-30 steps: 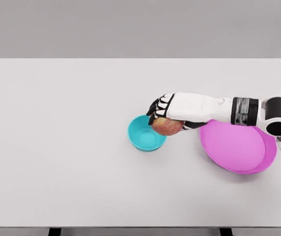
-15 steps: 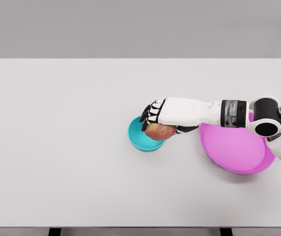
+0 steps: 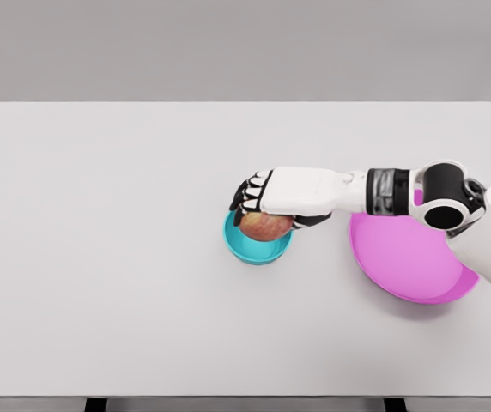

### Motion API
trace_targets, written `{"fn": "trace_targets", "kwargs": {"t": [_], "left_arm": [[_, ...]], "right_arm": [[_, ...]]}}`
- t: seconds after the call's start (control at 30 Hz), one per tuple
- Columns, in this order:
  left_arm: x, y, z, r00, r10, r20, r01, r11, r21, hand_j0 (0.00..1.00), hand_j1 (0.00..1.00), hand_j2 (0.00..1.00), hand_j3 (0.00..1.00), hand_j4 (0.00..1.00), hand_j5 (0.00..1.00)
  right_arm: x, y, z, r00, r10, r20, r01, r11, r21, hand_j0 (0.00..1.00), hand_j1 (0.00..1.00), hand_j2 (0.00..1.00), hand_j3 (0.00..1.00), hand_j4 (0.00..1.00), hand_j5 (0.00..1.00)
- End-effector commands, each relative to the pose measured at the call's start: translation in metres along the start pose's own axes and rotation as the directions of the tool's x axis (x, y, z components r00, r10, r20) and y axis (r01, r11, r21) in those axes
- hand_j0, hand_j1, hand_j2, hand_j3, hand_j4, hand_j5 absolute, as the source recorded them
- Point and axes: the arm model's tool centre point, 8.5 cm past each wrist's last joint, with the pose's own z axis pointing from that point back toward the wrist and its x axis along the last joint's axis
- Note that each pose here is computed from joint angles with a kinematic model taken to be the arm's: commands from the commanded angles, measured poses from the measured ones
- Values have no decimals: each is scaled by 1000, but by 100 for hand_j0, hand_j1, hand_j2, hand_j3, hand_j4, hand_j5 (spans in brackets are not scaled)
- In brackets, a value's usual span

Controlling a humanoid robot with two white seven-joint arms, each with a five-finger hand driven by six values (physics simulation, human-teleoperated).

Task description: Put the apple from the pink plate into the blue bowl with your right arm

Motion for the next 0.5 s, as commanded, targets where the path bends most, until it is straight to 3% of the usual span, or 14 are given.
{"fn": "trace_targets", "kwargs": {"t": [0.0,0.1,0.13,0.17,0.2,0.47], "left_arm": [[1,0,0,1000,0,2,0,1000,0,100,100,100,100,100,100],[1,0,0,1000,0,2,0,1000,0,100,100,100,100,100,100],[0,0,0,1000,0,0,0,1000,0,100,100,100,100,100,100],[1,0,0,1000,0,2,0,1000,0,100,100,100,100,100,100],[0,0,0,1000,0,0,0,1000,0,100,100,100,100,100,100],[0,0,0,1000,0,0,0,1000,0,100,100,100,100,100,100]], "right_arm": [[-1,3,-3,1000,-14,2,14,1000,4,62,62,62,62,62,62],[-1,4,-3,1000,-14,2,13,1000,6,65,65,65,65,65,65],[-1,4,-3,1000,-14,2,13,1000,6,73,73,73,73,73,73],[-1,4,-3,1000,-14,2,13,1000,6,96,96,96,96,96,96],[-1,4,-3,1000,-13,1,13,1000,7,100,100,100,100,100,100],[0,4,-4,1000,-12,5,12,1000,8,100,100,100,100,100,100]]}}
